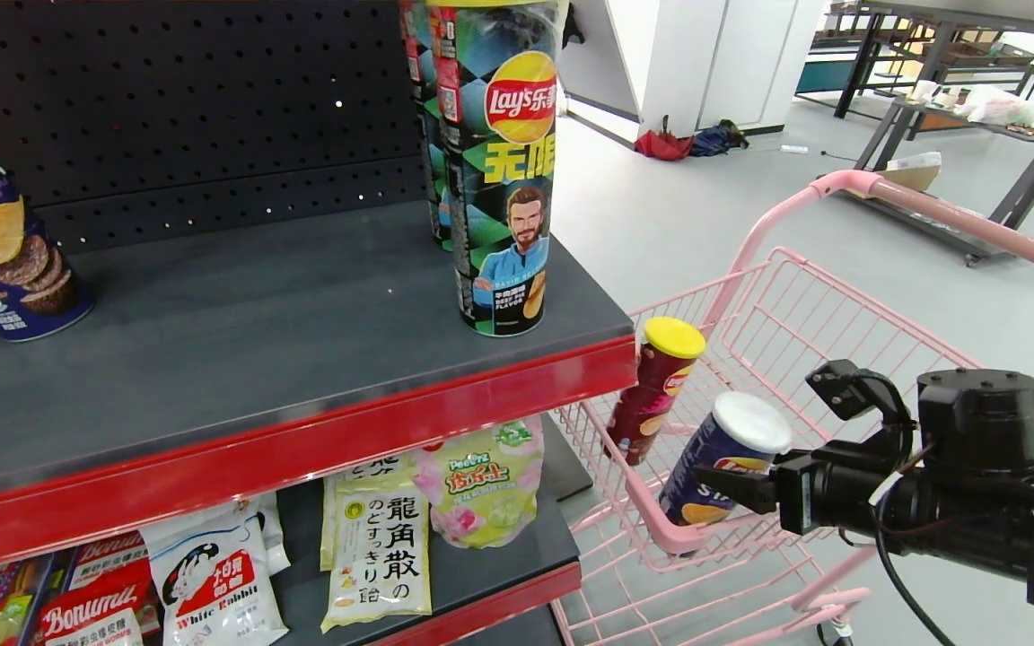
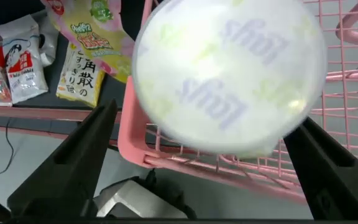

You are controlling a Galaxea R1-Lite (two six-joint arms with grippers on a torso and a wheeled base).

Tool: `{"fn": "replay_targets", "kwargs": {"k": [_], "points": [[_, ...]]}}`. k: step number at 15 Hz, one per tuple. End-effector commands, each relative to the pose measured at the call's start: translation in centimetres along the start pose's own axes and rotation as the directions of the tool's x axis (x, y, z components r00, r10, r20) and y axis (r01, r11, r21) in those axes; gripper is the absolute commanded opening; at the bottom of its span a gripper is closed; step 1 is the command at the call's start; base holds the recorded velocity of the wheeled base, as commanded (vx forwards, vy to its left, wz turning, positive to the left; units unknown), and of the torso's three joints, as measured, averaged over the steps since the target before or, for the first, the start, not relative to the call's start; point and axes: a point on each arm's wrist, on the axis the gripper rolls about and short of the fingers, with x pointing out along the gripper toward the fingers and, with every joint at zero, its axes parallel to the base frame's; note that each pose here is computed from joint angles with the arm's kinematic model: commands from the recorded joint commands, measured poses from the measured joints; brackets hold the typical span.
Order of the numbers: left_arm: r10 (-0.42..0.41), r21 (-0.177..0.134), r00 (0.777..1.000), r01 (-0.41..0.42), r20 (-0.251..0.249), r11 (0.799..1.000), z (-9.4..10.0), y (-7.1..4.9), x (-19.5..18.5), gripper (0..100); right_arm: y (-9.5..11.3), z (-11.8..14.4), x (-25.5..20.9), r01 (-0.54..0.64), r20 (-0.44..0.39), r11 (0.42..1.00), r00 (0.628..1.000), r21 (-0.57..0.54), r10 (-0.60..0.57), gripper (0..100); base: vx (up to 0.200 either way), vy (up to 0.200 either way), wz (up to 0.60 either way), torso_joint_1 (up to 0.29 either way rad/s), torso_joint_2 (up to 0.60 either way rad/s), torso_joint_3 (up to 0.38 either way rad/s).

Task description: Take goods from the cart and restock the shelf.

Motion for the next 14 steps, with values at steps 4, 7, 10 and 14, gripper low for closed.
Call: {"fn": "replay_targets", "kwargs": {"k": [4, 7, 10, 14], "points": [[0.0, 0.0, 1.0, 0.0, 0.0, 1.0, 0.0, 0.0, 0.0, 100, -0.6, -0.7, 2.3, 0.018, 0.006, 1.0, 1.0, -0.006, -0.018, 100, 0.0, 0.0, 0.0, 0.0, 0.0, 0.0], [0.0, 0.0, 1.0, 0.0, 0.0, 1.0, 0.0, 0.0, 0.0, 100, -0.8, -0.7, 3.0, 0.031, 0.025, 0.999, 0.999, -0.011, -0.031, 100, 0.0, 0.0, 0.0, 0.0, 0.0, 0.0], [0.0, 0.0, 1.0, 0.0, -0.002, 1.0, 0.0, 0.0, 0.0, 100, -0.7, -0.8, 3.2, 0.031, 0.024, 0.999, 0.999, -0.012, -0.03, 100, 0.0, 0.0, 0.0, 0.0, 0.0, 0.0], [0.0, 0.002, 1.0, 0.0, 0.0, 1.0, 0.0, 0.0, 0.0, 100, -0.8, -1.0, 3.7, 0.05, 0.022, 0.999, 0.999, -0.01, -0.05, 0, 0.0, 0.0, 0.0, 0.0, 0.0, 0.0]]}}
